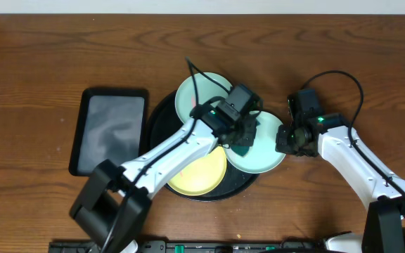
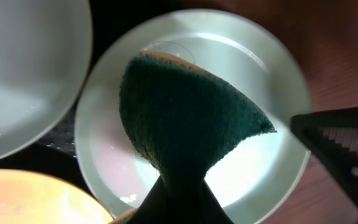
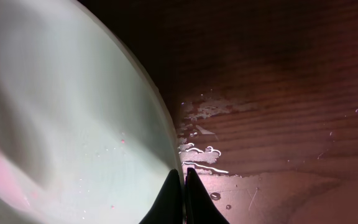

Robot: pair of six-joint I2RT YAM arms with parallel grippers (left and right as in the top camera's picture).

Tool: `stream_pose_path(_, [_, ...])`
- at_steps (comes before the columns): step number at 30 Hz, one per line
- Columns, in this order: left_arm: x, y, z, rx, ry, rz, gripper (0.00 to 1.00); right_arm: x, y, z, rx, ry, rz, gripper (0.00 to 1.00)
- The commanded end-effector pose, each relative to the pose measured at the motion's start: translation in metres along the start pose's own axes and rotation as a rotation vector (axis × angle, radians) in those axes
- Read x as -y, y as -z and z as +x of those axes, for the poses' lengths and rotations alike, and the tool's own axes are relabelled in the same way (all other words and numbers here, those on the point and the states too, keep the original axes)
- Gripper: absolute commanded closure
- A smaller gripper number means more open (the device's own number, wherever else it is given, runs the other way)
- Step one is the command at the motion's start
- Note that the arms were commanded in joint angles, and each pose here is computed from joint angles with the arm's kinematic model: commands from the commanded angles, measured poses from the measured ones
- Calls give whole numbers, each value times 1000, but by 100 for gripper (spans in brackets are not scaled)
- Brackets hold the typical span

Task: Clean dirty plates on tray and stack at the side
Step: 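Scrub the right mint plate with the sponge in the left gripper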

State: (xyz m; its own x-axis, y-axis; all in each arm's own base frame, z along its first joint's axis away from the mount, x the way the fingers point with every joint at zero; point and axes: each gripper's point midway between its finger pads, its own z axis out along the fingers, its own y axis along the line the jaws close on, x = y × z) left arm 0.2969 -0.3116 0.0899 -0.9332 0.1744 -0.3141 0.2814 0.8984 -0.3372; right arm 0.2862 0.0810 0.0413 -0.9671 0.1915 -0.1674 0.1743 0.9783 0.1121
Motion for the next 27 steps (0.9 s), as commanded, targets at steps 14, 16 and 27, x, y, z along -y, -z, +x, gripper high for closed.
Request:
stream_pose_path(14, [-29, -43, 11, -37, 17, -137, 93, -4, -3, 6, -21, 1, -6, 99])
stream_pose_path(16, [-30, -47, 14, -50, 17, -138, 93, -4, -3, 6, -21, 1, -6, 99])
stream_pose_path(27, [-6, -63, 44, -153, -8, -42, 92, -4, -3, 6, -21, 1, -7, 99])
